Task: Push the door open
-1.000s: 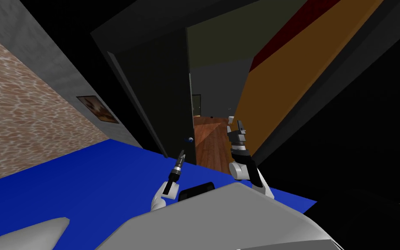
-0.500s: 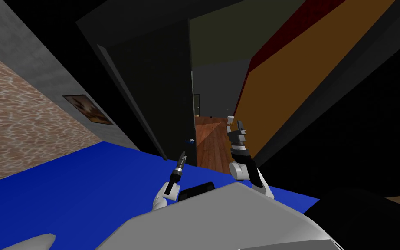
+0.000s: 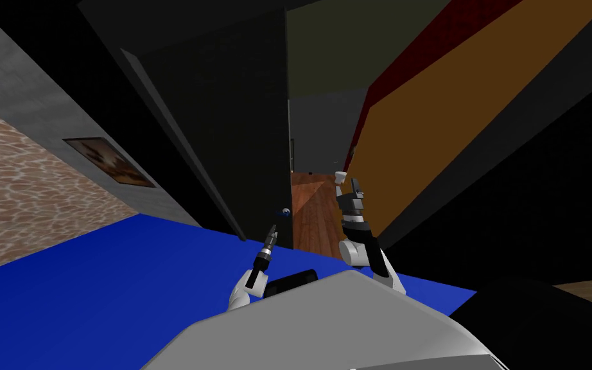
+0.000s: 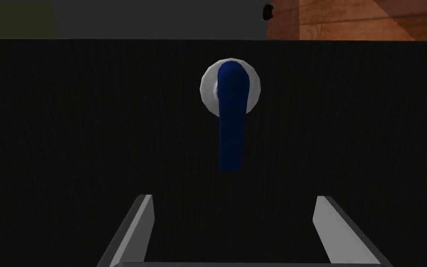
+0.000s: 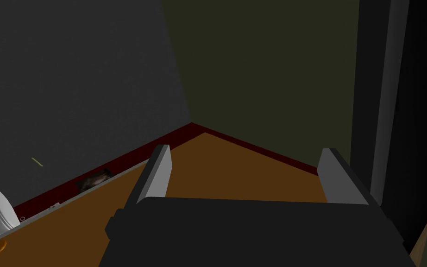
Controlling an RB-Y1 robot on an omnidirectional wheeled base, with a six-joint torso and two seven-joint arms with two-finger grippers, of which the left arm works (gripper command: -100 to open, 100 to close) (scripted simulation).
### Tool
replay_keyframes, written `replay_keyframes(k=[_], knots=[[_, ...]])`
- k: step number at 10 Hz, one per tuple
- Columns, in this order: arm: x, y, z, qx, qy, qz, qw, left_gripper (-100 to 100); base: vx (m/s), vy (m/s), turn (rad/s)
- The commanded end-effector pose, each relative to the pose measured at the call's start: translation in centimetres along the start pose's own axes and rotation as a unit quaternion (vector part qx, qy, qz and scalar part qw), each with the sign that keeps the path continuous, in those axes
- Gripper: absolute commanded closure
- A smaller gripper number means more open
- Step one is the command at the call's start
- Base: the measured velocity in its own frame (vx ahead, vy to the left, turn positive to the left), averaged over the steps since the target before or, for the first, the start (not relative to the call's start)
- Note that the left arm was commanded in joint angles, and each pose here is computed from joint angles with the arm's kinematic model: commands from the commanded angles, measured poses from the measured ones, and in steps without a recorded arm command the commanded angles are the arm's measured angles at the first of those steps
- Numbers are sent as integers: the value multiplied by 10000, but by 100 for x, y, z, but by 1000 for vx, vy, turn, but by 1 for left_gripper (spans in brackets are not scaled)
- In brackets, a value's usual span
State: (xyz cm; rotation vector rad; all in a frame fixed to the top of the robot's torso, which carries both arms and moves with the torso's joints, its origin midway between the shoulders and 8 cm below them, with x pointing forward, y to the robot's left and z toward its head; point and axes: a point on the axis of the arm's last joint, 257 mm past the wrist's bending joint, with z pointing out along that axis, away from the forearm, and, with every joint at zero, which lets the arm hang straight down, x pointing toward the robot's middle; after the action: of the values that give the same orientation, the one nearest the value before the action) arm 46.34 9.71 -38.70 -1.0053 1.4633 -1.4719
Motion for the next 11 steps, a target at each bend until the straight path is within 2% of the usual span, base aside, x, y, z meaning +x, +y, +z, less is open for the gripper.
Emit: replay_keyframes(k=[1, 5, 10, 11], knots=[[-59, 17, -23, -17, -28, 44, 10000, -100, 116, -11, -35], [-110, 39, -49, -30, -81, 67, 9999, -100, 176, -58, -27], [-70, 42, -51, -15, -123, 4, 9999, -100, 177, -58, -23], [-70, 42, -51, -15, -123, 4, 9999, 100, -11, 3, 4]])
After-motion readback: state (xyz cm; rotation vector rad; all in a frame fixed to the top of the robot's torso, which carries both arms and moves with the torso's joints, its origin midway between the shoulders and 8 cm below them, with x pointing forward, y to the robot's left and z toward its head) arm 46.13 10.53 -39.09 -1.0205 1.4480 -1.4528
